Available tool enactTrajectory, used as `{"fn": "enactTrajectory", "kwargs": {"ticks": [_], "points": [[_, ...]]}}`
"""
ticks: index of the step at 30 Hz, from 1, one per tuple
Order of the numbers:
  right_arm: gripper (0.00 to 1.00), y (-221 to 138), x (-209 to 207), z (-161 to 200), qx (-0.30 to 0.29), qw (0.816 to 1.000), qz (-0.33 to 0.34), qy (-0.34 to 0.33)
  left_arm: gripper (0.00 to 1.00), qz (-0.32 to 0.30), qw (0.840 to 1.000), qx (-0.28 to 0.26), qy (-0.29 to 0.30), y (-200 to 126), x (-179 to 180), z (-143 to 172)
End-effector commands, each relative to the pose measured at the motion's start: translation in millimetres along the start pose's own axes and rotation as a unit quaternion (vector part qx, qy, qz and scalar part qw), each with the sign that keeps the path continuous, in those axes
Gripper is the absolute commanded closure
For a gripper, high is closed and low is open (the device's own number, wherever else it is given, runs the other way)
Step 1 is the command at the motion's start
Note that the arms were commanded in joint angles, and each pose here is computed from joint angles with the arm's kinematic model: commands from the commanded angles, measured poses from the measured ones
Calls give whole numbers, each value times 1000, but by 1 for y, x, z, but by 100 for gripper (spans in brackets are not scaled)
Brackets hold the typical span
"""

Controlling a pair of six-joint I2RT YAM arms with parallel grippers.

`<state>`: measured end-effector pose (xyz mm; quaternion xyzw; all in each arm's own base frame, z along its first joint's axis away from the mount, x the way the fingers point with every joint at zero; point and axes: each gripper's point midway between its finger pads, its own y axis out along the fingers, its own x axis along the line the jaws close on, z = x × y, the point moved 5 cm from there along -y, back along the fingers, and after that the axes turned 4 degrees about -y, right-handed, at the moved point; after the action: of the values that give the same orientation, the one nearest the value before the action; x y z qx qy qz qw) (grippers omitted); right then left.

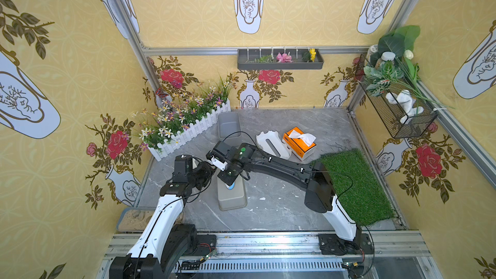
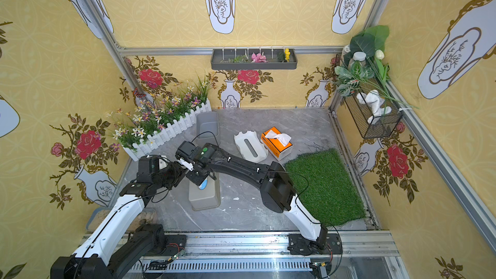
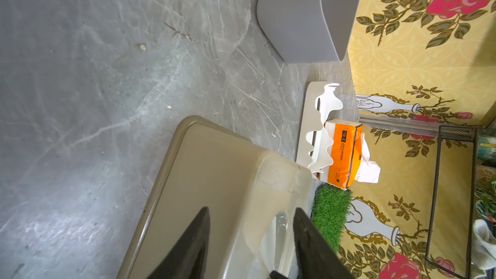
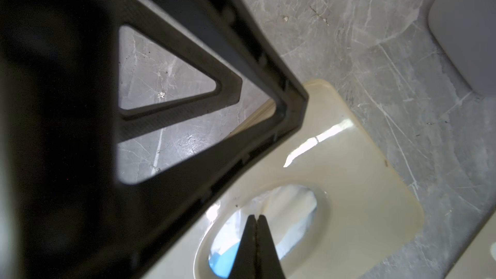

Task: Put the tissue paper into the tissue box
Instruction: Pull the paper towel from the tissue box.

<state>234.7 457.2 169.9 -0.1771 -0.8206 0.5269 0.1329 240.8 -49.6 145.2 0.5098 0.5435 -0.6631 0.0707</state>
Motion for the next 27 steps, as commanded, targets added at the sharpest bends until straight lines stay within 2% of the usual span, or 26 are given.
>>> {"fn": "enactTrajectory", "kwargs": {"ticks": [1,9,19,27], "points": [[100,-5,-1,-4,-17,1000,10,6,48,3,1000,17,7,8,-1,7],[100,-3,-1,1,-27,999,20,19,49,-12,999,41,-4,24,12,23],[100,-20,2,5,-50,997,38,39,51,-37,998,35,-24,29,32,28],[100,-32,11,7,-44,997,51,36,52,-51,998,35,-21,33,36,30]]}}
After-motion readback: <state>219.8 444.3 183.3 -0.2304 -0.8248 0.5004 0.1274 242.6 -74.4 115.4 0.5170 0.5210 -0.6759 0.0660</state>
